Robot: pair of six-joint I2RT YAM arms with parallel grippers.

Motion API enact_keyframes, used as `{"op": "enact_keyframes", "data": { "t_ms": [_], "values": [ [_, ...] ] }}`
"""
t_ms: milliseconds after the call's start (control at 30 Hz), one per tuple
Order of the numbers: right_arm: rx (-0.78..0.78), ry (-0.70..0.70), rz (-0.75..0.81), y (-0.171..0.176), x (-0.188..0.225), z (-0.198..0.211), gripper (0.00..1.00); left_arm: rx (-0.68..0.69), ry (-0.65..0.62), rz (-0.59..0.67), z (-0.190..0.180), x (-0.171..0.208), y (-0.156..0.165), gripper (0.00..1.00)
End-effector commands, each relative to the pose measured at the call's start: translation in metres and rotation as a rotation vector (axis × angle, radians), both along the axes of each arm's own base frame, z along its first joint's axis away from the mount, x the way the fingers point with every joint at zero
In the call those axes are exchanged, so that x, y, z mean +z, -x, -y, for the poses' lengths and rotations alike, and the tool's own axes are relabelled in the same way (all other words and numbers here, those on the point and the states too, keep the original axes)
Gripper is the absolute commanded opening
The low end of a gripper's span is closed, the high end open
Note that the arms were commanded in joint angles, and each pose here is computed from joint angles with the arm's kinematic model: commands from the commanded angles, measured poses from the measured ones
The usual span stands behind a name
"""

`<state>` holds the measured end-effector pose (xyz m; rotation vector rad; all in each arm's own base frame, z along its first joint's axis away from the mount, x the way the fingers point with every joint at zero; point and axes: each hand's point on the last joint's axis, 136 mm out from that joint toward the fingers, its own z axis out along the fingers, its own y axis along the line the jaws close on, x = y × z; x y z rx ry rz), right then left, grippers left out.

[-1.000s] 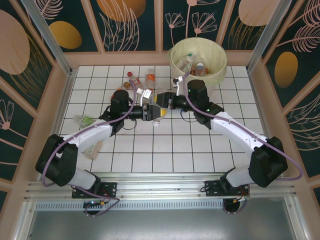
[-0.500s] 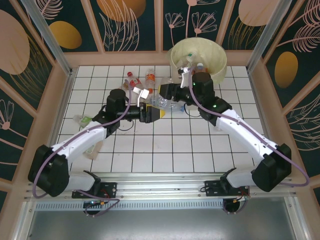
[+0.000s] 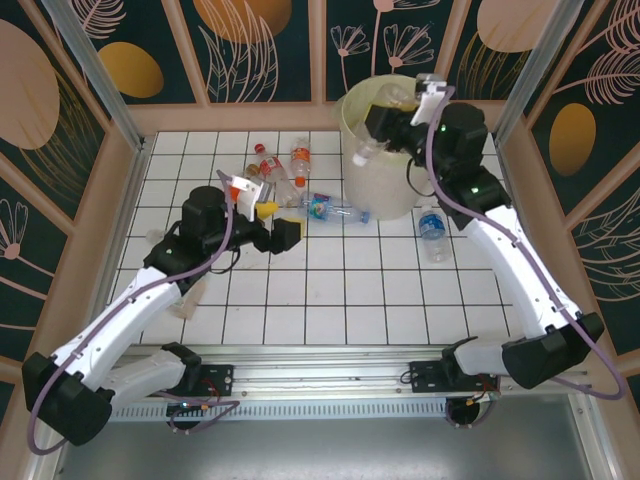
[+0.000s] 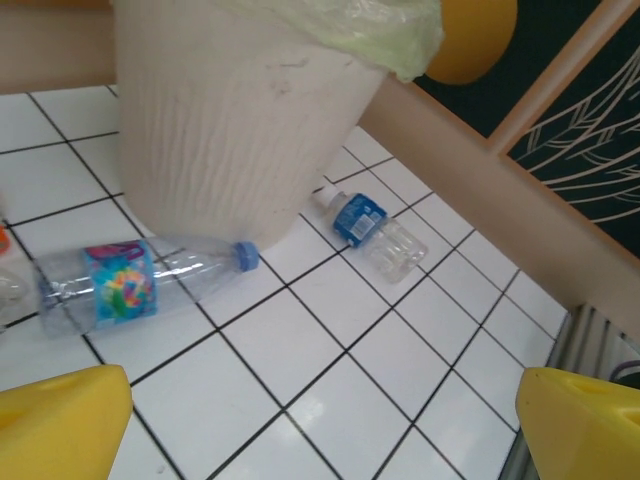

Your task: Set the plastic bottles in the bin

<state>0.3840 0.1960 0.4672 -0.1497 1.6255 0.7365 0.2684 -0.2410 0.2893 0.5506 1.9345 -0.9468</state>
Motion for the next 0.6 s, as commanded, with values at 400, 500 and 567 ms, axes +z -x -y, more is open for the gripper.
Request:
{"op": "enact_keyframes", "data": {
  "t_ms": [400, 500, 567],
  "values": [
    [-0.198, 0.1, 0.038, -0.121, -0.001, 0.018, 0.53, 0.098, -0.136, 0.006, -0.029, -0.021, 0.008, 0.99],
    [-0.218, 0.14, -0.002, -0.146, -0.017, 0.015, 0.52, 0.098, -0.142, 0.001, -0.03, -0.026, 0.008, 0.99],
    [-0.227, 0.176, -0.038, -0.161, -0.029, 0.013, 0.52, 0.098, -0.144, -0.009, -0.03, -0.03, 0.009, 0.99]
  ]
}}
